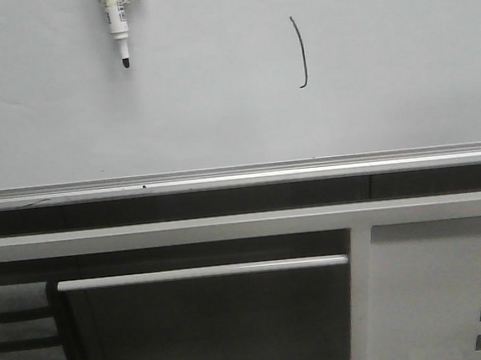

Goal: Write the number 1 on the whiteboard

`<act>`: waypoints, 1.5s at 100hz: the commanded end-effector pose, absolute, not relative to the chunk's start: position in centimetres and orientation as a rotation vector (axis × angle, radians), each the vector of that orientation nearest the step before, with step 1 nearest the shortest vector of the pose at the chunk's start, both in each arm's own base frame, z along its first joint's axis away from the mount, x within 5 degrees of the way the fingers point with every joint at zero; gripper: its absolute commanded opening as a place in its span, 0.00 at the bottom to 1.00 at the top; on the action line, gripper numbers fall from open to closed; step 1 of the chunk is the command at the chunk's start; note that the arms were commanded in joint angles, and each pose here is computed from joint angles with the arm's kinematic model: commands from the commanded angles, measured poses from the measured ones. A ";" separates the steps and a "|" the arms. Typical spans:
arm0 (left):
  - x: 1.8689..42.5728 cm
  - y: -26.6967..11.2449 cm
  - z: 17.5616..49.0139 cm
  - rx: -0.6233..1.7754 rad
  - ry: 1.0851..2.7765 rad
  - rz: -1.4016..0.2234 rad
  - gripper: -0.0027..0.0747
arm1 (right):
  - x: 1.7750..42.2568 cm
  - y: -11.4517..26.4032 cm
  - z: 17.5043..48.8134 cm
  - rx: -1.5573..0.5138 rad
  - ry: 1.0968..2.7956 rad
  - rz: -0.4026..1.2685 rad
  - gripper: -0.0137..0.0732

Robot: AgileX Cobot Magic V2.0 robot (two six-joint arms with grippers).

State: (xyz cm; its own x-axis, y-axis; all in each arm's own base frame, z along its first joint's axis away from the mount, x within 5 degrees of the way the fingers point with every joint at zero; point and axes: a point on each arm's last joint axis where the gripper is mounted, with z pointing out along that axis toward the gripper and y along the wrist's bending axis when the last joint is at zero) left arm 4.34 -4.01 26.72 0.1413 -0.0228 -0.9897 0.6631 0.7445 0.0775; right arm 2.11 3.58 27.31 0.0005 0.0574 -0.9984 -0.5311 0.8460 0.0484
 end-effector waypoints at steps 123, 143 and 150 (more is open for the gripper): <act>5.4 -1.5 19.9 0.128 1.513 -0.288 0.01 | 2.0 3.3 28.4 -0.352 1.458 0.476 0.10; 5.4 -1.5 19.9 0.128 1.513 -0.288 0.01 | 2.1 3.1 28.5 -0.344 1.444 0.440 0.10; 5.4 -1.5 19.9 0.128 1.513 -0.288 0.01 | 2.6 2.7 28.0 -0.342 1.442 0.359 0.10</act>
State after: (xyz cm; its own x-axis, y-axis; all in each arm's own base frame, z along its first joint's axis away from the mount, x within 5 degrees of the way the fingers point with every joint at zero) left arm 5.44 -1.50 20.38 -0.0224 -0.0730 -0.9971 0.2614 0.9622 -0.0764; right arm 2.24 3.45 27.18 0.0107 0.0378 -0.9992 -0.5155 0.8565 0.0269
